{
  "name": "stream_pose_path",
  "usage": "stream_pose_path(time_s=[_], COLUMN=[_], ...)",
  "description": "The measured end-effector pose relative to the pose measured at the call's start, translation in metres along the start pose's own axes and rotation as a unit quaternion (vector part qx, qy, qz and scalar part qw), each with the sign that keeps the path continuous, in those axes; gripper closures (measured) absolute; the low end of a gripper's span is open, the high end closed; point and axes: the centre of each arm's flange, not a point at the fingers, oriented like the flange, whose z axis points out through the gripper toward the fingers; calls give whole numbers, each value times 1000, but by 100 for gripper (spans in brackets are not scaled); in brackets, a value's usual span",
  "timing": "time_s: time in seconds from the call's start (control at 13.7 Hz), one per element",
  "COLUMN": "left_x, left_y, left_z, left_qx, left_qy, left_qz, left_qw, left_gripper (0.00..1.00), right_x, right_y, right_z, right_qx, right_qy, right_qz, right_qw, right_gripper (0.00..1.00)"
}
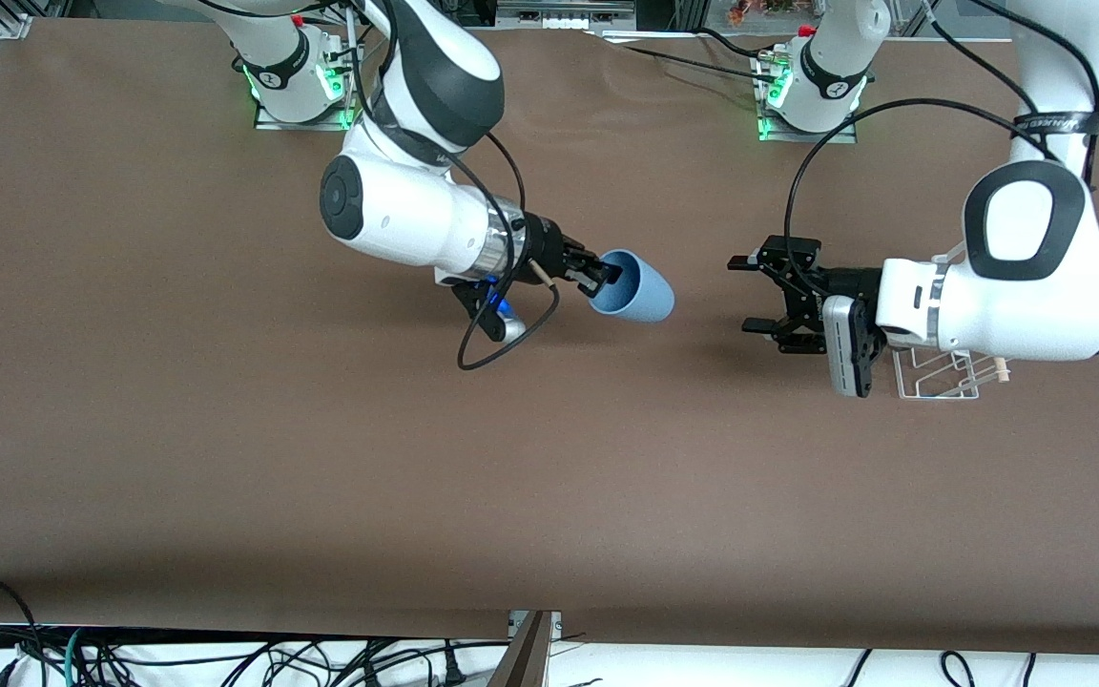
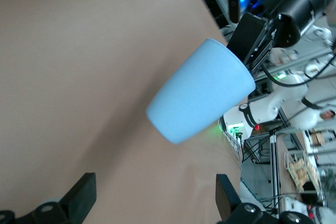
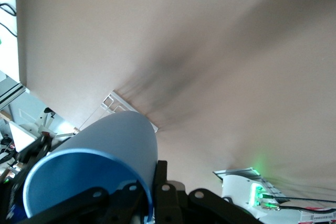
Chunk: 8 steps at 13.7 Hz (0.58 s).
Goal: Transfer cup to left arm and place on rack
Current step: 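Lift the cup with the right gripper while the left gripper approaches, then close the left gripper on the cup's base beside the right gripper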
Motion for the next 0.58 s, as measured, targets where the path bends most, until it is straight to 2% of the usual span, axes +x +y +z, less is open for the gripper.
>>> stream_pose_path(time_s=[0.15,0.36,0.58], left_x=[1,9,17], left_y=[-7,-6,-1], left_z=[8,29,44], left_qx=[-19,-52,-72], left_qy=[17,49,70], left_qz=[68,159,209], left_qw=[997,985,973], left_gripper=[0,0,0], right_x=[-3,-3,0], right_y=[-6,-10,-10], right_z=[-6,-8,-4], right_qx=[8,13,12], right_qy=[0,0,-1], right_qz=[1,2,4], right_qw=[1000,1000,1000], right_gripper=[95,95,95])
